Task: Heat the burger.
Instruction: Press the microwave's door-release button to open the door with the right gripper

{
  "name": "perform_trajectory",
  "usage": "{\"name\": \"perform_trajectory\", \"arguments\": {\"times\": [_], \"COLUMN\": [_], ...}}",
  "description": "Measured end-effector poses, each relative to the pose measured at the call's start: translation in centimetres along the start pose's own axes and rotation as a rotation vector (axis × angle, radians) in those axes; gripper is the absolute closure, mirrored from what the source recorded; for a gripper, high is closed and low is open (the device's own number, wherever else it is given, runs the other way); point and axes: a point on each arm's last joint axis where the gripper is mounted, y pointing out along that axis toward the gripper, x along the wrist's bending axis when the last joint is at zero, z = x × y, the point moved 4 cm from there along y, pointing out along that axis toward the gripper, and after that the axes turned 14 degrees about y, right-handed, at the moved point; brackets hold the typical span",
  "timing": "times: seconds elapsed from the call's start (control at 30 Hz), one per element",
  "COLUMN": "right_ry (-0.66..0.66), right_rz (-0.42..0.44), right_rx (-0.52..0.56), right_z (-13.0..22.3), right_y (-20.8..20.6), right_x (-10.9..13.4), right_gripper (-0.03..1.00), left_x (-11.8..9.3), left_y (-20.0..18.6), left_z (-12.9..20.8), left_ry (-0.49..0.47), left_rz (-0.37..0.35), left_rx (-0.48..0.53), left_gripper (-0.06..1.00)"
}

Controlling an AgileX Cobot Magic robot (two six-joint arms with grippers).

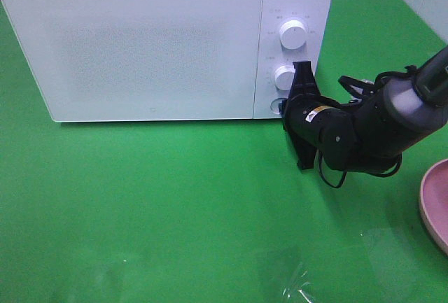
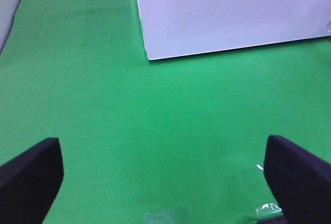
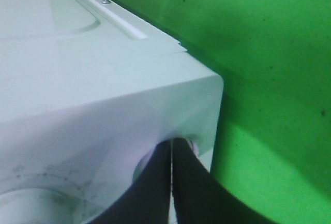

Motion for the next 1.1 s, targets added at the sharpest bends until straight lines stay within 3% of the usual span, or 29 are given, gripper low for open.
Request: {"name": "perform_trajectory", "arguments": {"times": [1.1], "right_ry": [0.048], "right_rz": [-0.068], "right_rx": [-0.024], "right_z": [0.7], "right_y": [1.2], "right_x": [0.3], "right_gripper": [0.97], "left_x": [0.0], "left_y": [0.0], "left_z": [0.0], "left_ry": [0.000], "left_rz": [0.000], "left_rx": [0.000], "left_gripper": [-0.03]}}
